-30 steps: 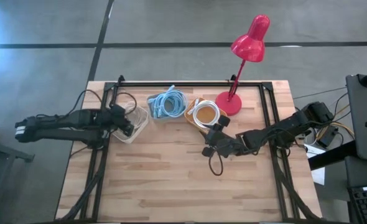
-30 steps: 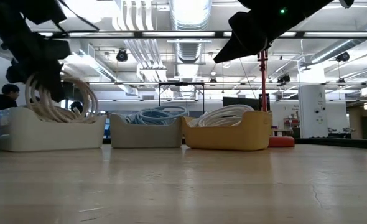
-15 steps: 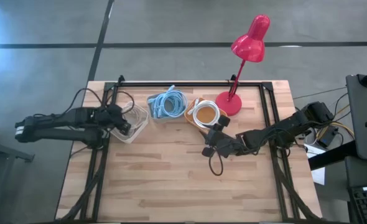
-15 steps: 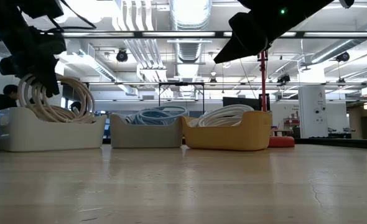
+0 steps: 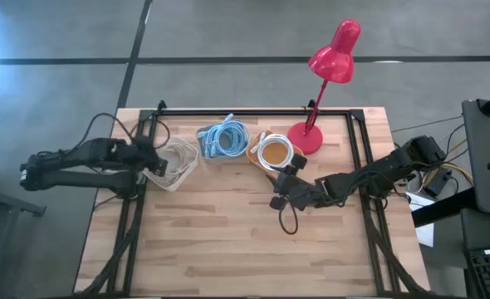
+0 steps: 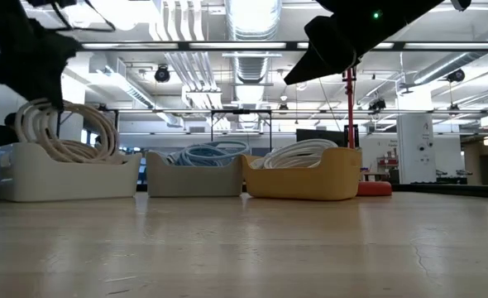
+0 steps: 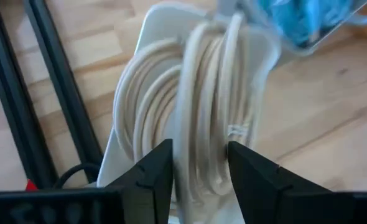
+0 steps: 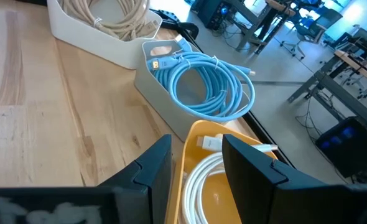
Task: Sort HDMI cables
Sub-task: Put the brown hdmi cable into the white bin, then return to Home Position
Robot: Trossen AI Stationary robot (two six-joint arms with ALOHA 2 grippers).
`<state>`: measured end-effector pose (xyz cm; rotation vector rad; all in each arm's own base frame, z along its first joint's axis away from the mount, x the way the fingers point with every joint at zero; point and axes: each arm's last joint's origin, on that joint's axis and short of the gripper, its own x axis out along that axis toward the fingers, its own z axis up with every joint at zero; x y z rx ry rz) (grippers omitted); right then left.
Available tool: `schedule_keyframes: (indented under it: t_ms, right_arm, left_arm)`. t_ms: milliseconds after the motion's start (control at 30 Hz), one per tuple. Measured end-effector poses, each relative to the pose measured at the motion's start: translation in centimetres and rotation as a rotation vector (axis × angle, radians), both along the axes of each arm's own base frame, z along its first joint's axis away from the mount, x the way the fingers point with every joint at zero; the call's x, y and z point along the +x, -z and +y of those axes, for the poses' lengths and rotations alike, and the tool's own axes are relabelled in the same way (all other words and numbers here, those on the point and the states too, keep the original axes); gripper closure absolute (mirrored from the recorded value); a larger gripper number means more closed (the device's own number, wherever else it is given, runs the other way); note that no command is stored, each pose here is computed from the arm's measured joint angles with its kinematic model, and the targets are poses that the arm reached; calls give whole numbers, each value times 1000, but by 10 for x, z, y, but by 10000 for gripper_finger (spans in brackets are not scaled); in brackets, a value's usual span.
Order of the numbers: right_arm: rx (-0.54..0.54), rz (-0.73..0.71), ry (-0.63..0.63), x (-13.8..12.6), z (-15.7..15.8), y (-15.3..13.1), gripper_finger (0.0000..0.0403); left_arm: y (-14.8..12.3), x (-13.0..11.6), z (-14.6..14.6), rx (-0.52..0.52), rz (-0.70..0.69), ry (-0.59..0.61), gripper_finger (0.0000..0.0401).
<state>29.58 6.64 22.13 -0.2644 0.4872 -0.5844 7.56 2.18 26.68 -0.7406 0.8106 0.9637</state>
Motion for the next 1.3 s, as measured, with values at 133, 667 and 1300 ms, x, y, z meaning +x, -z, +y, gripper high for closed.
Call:
schedule_keyframes:
  t_ms: [133, 667, 1300]
  right_arm:
    - [0, 0, 0, 0, 0, 0, 264]
    - [-3, -25, 8, -9, -3, -15, 281]
    - [131, -172, -195, -118, -37, -53, 374]
  left_arm:
    - [-20, -2, 0, 43, -51, 6, 259]
    - [-42, 33, 11, 445, -92, 160, 289]
    - [3, 63, -1, 764, -218, 594, 399]
